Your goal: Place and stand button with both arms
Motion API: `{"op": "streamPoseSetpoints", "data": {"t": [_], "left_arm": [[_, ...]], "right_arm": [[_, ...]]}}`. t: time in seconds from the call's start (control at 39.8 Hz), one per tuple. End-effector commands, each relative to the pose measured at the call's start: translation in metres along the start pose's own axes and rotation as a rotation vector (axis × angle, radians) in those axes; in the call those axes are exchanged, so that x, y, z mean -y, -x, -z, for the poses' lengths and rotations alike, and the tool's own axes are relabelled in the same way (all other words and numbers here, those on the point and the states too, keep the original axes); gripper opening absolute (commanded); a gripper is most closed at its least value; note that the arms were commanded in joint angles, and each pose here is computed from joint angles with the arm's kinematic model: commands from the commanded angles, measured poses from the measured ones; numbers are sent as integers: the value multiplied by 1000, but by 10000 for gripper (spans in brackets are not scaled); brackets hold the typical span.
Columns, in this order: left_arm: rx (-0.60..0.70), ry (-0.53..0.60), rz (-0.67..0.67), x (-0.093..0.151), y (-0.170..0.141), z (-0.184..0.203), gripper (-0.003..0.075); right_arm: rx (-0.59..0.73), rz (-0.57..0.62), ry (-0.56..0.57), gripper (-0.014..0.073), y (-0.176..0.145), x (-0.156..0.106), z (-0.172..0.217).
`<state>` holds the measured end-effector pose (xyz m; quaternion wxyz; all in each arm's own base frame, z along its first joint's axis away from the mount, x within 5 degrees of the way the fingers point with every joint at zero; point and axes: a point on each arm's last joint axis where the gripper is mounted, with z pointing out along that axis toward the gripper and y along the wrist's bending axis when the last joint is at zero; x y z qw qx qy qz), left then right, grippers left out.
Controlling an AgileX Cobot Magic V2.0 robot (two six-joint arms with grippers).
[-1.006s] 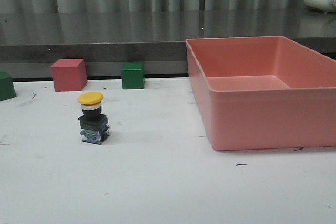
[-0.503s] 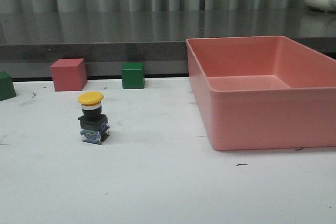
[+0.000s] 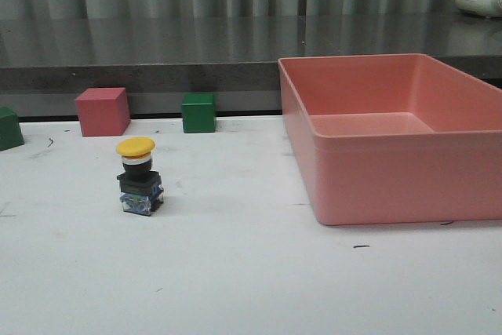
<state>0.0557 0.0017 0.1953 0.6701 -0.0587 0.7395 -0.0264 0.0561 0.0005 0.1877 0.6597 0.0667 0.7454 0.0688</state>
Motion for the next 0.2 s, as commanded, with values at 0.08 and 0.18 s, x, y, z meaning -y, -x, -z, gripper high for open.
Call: {"op": "streamPoseSetpoints", "data": {"t": [0.08,0.18], "left_arm": [[98,-5,12,0,6,2,-20],[98,-5,12,0,6,2,-20]], "right_arm": [[102,14,18,-69,9,-2,2],[102,14,18,-69,9,-2,2]]}}
